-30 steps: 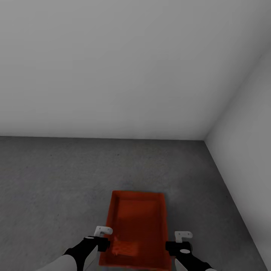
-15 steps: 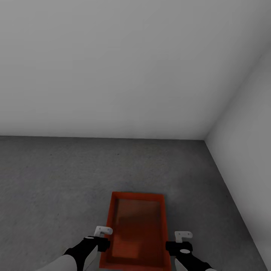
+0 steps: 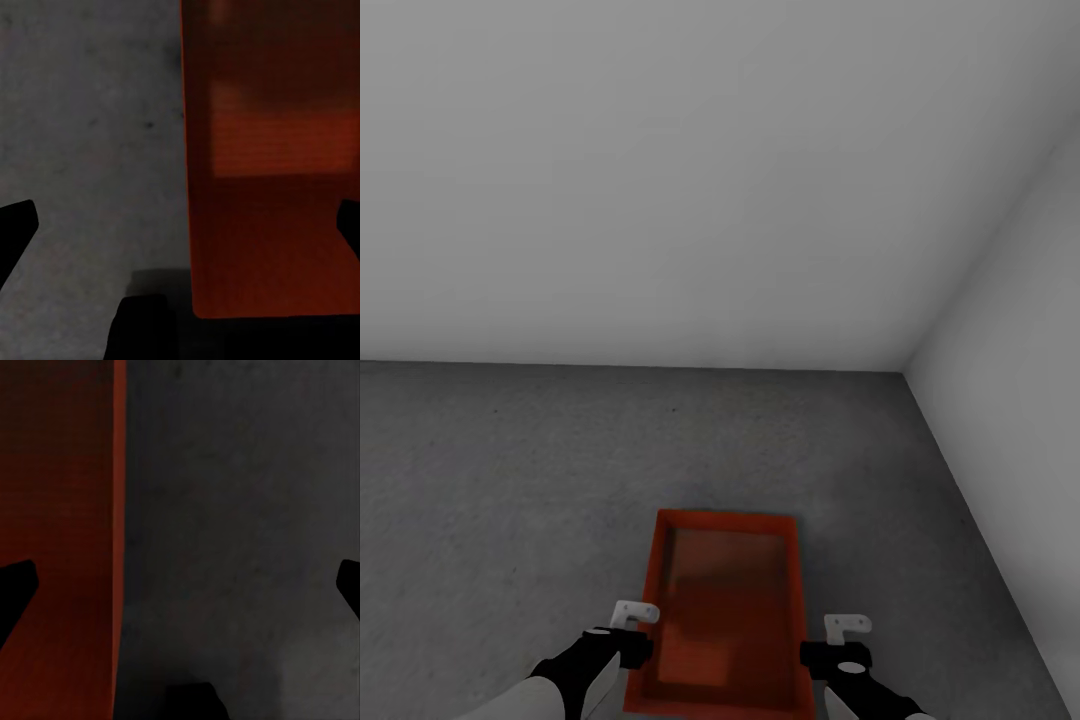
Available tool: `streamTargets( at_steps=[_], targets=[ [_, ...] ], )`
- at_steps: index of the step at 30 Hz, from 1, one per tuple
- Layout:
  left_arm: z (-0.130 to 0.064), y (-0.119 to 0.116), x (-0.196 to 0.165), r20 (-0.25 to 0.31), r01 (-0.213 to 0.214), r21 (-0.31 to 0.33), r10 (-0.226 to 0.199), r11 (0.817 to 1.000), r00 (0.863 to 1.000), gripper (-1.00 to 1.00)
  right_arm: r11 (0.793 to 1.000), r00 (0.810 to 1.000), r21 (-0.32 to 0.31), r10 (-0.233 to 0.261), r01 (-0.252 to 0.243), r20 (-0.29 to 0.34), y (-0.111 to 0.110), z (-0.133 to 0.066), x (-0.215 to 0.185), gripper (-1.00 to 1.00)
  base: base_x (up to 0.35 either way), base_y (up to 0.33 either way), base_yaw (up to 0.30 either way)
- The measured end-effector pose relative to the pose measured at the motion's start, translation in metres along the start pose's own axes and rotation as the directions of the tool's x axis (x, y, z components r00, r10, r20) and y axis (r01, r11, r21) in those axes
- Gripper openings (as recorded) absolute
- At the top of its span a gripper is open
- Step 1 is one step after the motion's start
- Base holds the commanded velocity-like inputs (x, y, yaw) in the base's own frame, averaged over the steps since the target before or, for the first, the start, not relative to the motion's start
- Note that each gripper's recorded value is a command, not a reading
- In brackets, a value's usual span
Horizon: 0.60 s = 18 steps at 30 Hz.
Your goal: Move the two storage containers from the living room to the garage. In the garage, place one container on the floor and stack the other container on top of it (either order is fine).
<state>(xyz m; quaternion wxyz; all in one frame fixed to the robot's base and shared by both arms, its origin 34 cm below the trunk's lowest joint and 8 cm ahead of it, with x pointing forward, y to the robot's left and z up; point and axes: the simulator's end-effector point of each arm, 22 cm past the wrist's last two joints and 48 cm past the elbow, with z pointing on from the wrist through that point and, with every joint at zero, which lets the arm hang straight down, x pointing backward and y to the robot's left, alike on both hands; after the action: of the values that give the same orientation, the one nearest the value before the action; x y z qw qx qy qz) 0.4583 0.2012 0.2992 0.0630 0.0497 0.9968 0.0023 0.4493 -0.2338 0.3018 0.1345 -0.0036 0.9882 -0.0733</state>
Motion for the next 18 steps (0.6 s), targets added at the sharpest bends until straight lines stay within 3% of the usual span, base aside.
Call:
streamTargets(
  at_steps=[14, 18],
  targets=[
    [0.0, -0.0005, 0.0005, -0.002, 0.0, 0.001, 0.0, 1.0, 1.0, 1.0, 1.0, 1.0, 0.001, 0.001, -0.001, 0.001, -0.0002, 0.0, -0.0002, 1.0, 0.0, 0.0, 0.0],
    [-0.0077, -0.0008, -0.0011, -0.005, 0.001, 0.007, -0.001, 1.0, 1.0, 1.0, 1.0, 1.0, 0.001, 0.001, -0.001, 0.001, -0.0013, -0.0072, -0.0034, 1.0, 0.0, 0.0, 0.0]
  ],
)
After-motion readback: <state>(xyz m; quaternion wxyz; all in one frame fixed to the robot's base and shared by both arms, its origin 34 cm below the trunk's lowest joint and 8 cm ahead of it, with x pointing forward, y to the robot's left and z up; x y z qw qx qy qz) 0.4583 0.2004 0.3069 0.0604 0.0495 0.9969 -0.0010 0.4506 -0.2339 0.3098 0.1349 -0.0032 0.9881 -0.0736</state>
